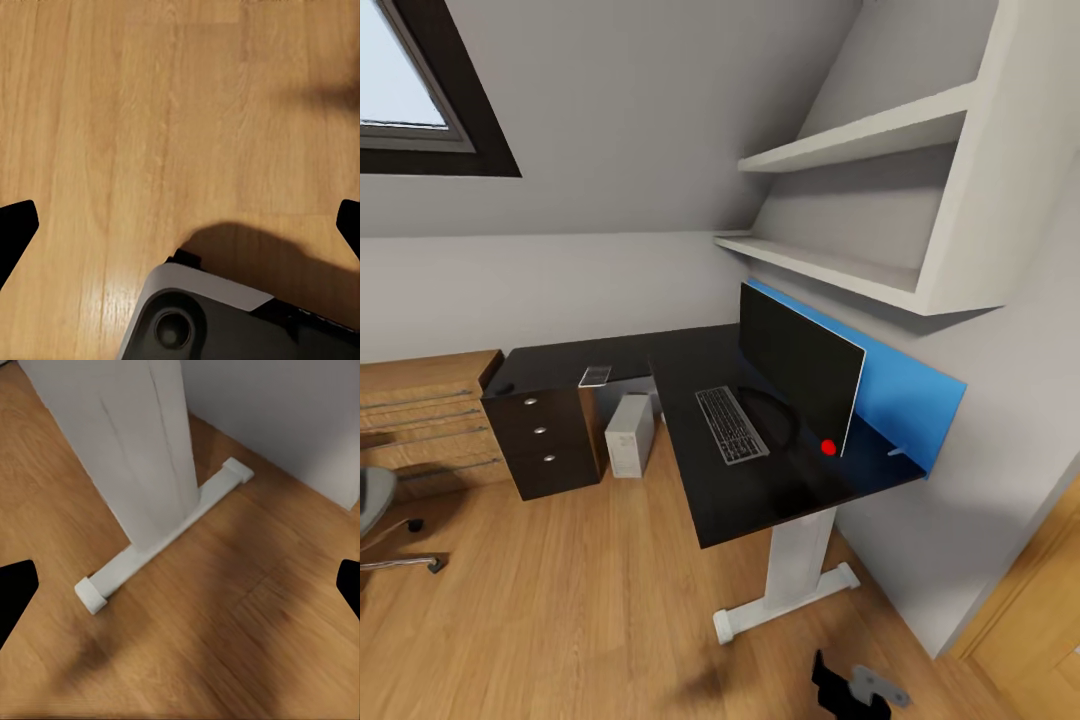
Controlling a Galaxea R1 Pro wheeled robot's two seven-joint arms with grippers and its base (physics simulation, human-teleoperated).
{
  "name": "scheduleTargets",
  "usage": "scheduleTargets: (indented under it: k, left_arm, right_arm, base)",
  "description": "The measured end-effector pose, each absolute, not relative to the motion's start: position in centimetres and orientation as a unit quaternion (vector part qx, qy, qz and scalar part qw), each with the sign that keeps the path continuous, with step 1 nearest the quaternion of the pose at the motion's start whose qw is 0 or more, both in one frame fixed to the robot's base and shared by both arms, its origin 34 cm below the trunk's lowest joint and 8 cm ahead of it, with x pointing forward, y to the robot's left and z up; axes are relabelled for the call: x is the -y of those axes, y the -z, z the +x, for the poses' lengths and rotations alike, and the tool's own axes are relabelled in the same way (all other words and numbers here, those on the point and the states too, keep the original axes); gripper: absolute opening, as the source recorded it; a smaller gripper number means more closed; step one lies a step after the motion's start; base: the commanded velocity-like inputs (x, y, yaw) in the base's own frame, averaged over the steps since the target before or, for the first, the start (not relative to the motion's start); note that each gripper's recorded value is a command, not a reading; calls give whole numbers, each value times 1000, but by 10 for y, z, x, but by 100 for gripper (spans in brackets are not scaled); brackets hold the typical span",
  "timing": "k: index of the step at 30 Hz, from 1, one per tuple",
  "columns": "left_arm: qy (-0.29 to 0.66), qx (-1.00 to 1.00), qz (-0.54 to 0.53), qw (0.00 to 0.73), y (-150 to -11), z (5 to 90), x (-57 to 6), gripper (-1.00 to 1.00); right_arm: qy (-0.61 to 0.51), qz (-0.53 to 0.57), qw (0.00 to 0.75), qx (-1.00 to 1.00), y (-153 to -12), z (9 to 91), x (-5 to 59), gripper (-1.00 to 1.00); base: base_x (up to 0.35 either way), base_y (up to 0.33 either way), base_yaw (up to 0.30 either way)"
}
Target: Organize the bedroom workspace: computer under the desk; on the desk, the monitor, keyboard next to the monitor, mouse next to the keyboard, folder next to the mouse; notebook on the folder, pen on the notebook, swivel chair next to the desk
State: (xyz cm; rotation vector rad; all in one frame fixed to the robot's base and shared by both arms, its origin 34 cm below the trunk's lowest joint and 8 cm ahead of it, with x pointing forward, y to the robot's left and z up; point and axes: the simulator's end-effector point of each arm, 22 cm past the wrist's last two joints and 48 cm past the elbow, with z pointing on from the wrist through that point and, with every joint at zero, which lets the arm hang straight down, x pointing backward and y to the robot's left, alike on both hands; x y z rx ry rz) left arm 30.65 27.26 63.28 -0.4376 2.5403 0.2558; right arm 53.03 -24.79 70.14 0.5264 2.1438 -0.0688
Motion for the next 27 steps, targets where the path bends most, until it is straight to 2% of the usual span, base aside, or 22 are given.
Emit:
scheduleTargets:
  k: [15, 20, 27]
  left_arm:
    - [-99, -945, -112, 290, -637, 316, -271, 100]
    - [-100, -945, -113, 290, -638, 316, -273, 100]
    - [-101, -945, -115, 290, -637, 316, -274, 100]
  right_arm:
    - [13, 153, 458, -875, -705, 536, 228, 100]
    - [12, 153, 458, -876, -705, 536, 225, 100]
    - [11, 152, 456, -877, -704, 535, 223, 100]
  base:
    - [0, 0, 14]
    - [0, 50, 221]
    - [0, 273, 270]
